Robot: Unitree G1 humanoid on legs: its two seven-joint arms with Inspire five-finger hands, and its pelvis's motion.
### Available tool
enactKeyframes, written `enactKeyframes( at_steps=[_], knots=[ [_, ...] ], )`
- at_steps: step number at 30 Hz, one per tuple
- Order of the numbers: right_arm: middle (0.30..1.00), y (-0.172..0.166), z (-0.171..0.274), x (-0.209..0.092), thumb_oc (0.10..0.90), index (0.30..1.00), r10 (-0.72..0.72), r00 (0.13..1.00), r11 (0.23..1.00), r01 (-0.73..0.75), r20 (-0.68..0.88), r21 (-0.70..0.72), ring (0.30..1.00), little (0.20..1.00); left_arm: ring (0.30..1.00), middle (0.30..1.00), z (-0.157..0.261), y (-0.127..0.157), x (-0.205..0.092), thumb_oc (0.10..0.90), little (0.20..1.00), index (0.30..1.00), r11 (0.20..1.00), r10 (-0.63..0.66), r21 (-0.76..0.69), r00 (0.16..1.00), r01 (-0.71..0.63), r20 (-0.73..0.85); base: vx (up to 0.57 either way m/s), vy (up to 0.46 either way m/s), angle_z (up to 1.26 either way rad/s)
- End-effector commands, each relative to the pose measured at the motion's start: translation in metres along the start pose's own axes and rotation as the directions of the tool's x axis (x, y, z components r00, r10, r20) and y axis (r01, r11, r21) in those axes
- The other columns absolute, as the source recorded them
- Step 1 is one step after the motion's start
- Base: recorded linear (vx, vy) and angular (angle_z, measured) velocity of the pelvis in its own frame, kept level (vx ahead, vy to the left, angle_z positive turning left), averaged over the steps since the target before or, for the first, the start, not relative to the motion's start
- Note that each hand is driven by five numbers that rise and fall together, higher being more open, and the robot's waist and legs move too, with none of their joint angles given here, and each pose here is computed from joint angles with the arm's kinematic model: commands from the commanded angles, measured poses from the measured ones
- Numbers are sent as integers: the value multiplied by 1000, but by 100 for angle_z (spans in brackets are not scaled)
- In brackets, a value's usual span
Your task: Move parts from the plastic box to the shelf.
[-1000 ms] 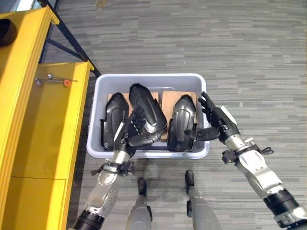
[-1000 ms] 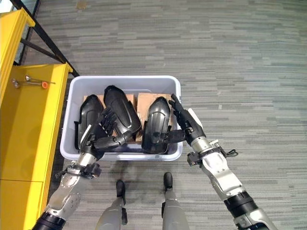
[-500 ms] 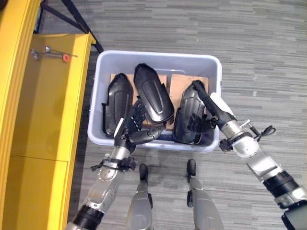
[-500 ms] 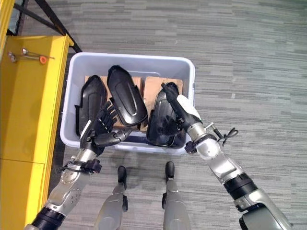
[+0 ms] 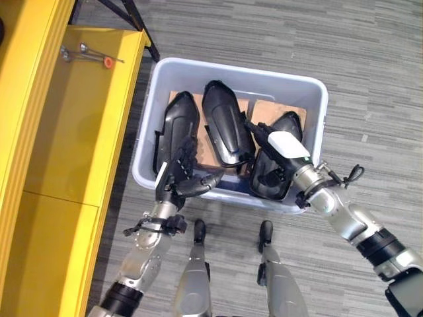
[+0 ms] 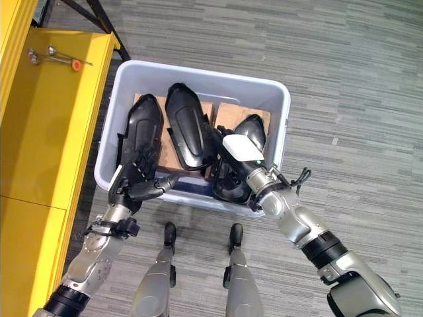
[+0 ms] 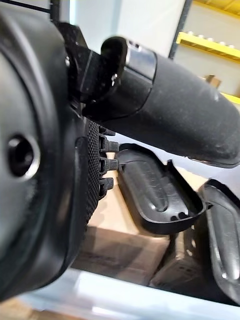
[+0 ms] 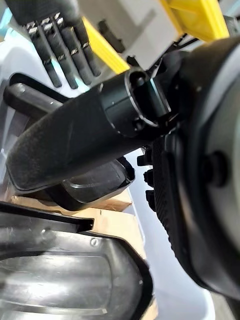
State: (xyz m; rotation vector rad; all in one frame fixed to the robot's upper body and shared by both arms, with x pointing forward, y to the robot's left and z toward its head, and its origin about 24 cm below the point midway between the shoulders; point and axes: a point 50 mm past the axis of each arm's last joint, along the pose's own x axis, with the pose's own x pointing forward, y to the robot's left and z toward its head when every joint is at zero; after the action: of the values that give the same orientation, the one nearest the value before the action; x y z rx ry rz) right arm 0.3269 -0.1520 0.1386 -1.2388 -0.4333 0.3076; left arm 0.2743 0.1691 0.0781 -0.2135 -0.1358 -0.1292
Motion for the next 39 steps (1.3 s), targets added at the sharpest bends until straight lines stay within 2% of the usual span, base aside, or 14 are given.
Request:
enactKeyframes(
  at_steps=[1,5,12,21,28,36,39],
  knots=[
    [1000,-37,38,19,900,1000,-160,968,985,170,191,-33,1000,1000,1000,1000,42,-6,5,900,1000,1000,998,-55,15,972,53,227,-2,-2,10],
    [1000,-38,38,26,900,1000,-158,969,981,176,192,-84,1000,1000,1000,1000,45,-5,5,900,1000,1000,999,-47,19,970,43,239,-4,2,11],
    [1000,-56,28,40,900,1000,-210,967,937,242,146,-253,1000,1000,1000,1000,50,-5,6,900,1000,1000,999,-34,20,965,29,260,-9,7,8],
    [1000,-73,17,53,900,1000,-249,964,907,267,97,-326,1000,1000,1000,1000,52,-8,8,900,1000,1000,1000,-31,7,962,30,272,-4,11,10],
    [1000,-79,-10,61,900,1000,-283,959,903,253,-37,-347,1000,1000,1000,1000,58,-18,11,900,1000,1000,998,-48,-17,952,56,303,-9,8,7],
    [1000,-55,-25,67,900,1000,-212,965,938,157,-153,-311,1000,1000,1000,1000,60,-26,14,900,1000,1000,997,-67,-25,947,79,315,2,7,2],
    [1000,-32,-33,68,900,1000,-144,964,961,83,-224,-262,1000,1000,1000,1000,61,-31,15,900,1000,1000,995,-83,-33,943,99,321,10,15,6]
  ],
)
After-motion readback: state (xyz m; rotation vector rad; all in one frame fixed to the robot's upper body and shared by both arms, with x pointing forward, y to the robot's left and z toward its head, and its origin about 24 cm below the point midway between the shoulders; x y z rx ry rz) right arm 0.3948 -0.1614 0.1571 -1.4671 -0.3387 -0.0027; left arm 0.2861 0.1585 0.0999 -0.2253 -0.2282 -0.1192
